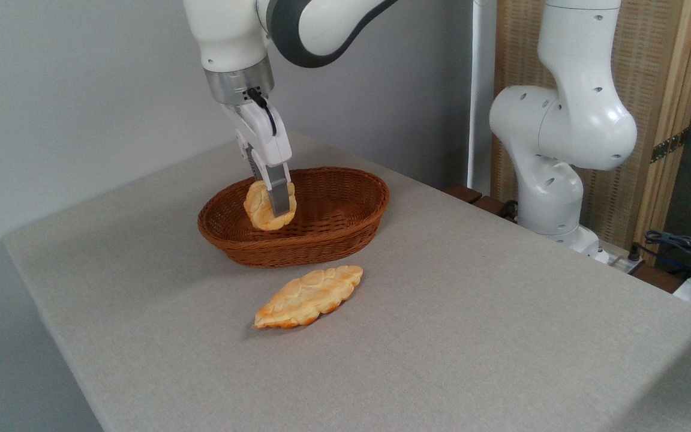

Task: Put bread into the basket
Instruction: 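Lower the bread slice into the basket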

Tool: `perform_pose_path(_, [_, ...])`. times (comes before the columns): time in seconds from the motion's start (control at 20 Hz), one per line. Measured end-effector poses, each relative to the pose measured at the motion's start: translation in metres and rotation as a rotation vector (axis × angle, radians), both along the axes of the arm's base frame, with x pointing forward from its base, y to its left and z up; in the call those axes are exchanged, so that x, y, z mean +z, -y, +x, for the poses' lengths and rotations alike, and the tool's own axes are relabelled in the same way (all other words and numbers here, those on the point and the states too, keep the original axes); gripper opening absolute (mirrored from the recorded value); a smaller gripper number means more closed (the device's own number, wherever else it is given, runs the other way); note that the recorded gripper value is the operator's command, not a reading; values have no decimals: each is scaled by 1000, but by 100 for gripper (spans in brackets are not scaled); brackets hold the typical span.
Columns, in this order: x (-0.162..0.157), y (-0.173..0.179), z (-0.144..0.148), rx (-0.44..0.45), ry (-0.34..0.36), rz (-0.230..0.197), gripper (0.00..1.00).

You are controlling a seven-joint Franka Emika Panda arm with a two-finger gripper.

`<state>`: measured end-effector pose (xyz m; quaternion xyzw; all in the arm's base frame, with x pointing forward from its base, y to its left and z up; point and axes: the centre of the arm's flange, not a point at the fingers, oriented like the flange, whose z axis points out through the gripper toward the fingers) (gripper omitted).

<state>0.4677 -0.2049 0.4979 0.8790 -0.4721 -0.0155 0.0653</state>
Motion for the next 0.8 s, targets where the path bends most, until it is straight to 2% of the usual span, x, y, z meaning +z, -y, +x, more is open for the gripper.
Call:
perform_pose_path(0.05, [-5,8,-4,10,-16,-7,94])
perform_pose_path(0.1, [-9,14,-8,17,-29,-8,100])
perform_pose_path(0.4, [-33,33,-22,8,-79,15,100])
perform_pose_path(0.8, [-30,32,-20,14,-72,11,100])
